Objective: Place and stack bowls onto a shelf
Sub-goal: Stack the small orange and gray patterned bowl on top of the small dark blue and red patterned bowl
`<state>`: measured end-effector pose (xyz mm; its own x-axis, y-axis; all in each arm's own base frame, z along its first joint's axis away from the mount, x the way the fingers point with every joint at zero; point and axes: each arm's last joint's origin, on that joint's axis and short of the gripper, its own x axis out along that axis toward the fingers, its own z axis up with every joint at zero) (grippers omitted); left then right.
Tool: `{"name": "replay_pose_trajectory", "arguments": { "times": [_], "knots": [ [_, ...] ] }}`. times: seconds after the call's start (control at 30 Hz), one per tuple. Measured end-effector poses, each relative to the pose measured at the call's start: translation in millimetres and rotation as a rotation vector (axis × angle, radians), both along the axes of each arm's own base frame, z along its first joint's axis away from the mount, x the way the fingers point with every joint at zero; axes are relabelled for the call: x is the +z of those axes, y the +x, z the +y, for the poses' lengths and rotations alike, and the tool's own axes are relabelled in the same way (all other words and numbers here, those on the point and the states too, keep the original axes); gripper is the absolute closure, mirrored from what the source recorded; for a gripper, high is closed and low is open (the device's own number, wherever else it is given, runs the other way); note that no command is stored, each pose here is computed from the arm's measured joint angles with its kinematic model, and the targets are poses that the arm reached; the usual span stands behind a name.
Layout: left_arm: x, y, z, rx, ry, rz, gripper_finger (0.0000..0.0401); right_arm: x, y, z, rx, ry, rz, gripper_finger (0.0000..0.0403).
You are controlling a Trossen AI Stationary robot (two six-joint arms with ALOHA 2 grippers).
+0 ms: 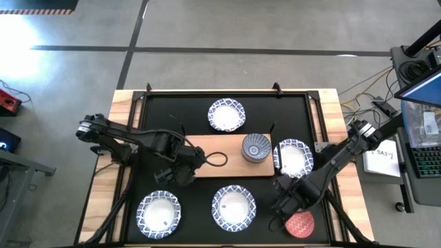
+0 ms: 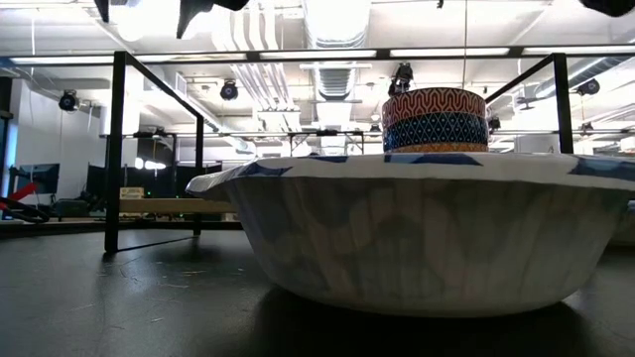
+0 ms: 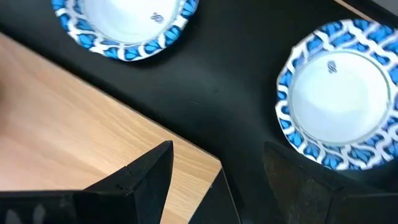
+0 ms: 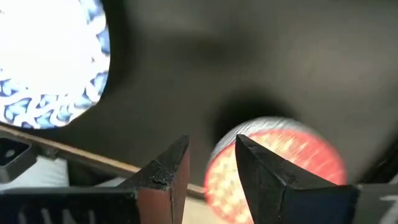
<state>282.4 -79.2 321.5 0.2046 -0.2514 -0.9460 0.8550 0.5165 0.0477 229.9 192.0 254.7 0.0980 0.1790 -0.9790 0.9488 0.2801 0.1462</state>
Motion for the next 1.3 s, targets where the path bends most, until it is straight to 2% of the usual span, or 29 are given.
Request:
{"name": "replay_pose_trajectory", "arguments": {
  "times": [0.2, 0.5, 0.87, 1.07, 1.3],
  "knots": [
    [1, -2, 0, -0.051, 0.008, -0.006, 0.017, -18, 12, 24, -0.042, 0.058, -0.025, 0.0284],
    [3, -4, -1, -0.055, 0.001, -0.008, 0.017, -39, 20, 47, -0.043, 0.077, 0.083, 0.0284],
    [3, -4, -2, -0.057, 0.0, -0.015, 0.017, -33, 10, 58, -0.118, 0.085, 0.143, 0.0284],
    [3, -4, -3, -0.057, -0.001, -0.015, 0.017, -41, 5, 65, -0.148, 0.061, 0.173, 0.0284],
    [4, -3, -3, -0.056, -0.004, -0.029, 0.017, -66, 11, 71, -0.131, 0.013, 0.208, 0.0284]
  ]
}}
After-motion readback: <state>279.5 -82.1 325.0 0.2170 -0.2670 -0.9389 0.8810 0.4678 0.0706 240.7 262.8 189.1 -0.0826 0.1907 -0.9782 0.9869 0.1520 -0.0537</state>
